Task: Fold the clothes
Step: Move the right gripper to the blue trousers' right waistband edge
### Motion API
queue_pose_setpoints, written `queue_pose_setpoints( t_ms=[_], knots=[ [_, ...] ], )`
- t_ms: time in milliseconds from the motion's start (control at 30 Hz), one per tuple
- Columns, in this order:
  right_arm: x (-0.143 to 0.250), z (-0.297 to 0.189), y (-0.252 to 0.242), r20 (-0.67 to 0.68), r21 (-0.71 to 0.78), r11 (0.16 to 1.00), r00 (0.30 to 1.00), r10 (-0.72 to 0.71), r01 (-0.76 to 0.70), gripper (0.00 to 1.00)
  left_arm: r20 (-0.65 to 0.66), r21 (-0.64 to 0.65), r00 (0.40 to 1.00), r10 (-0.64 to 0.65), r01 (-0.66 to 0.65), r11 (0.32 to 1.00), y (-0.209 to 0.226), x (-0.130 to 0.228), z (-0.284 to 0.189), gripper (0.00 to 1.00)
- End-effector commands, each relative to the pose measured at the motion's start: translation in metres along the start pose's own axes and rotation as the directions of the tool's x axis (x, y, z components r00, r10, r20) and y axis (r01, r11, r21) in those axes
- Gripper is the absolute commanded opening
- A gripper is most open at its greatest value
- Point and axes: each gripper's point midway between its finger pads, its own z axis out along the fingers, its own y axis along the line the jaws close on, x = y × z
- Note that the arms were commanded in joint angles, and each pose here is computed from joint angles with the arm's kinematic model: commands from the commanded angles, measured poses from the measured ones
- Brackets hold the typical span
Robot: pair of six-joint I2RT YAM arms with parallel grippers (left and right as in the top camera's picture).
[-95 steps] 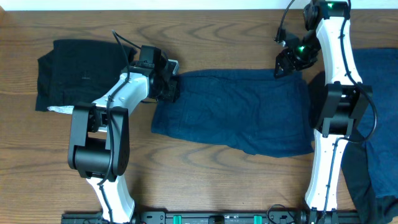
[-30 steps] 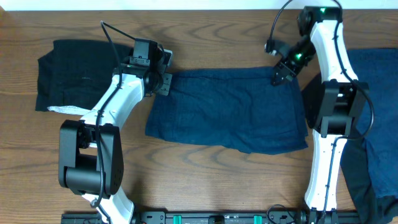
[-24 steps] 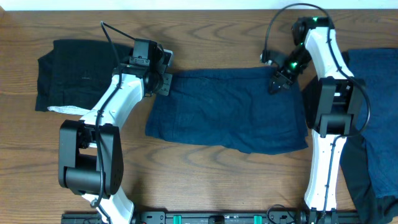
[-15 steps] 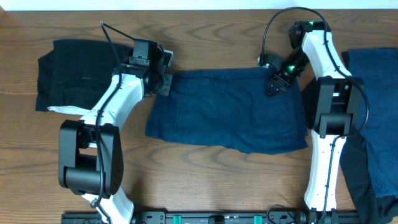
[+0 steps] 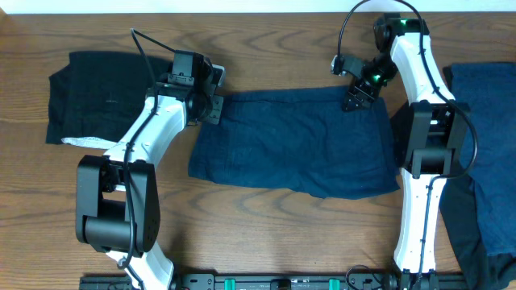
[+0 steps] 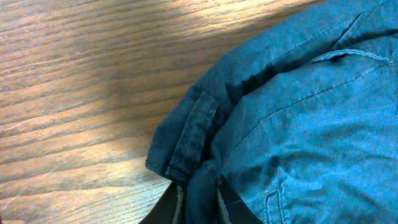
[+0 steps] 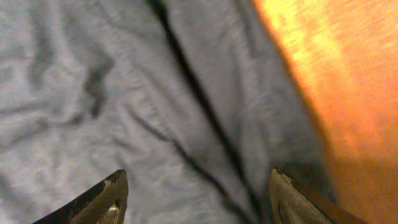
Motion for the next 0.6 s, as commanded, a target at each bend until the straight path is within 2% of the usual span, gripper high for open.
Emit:
queue_pose_setpoints(
  t_ms=[0,433,567],
  knots=[
    [0.000,0.010,0.000,-0.001,-0.008,1.000,1.000,-0.027,0.027,0.72,0.014,0.011,1.000,0.005,-0.005,1.000,-0.003,-0.002,-0.007,0.15],
    [0.017,0.023,0.019,-0.055,-0.093,0.996,0.998,0.008,-0.013,0.71,0.018,0.010,1.000,0.006,-0.006,1.000,-0.003,-0.003,-0.007,0.16],
    [0.027,0.021,0.028,-0.103,-0.123,0.992,0.994,0.021,-0.033,0.66,0.028,0.009,1.000,0.011,-0.011,1.000,-0.002,-0.005,-0.007,0.16]
  ],
)
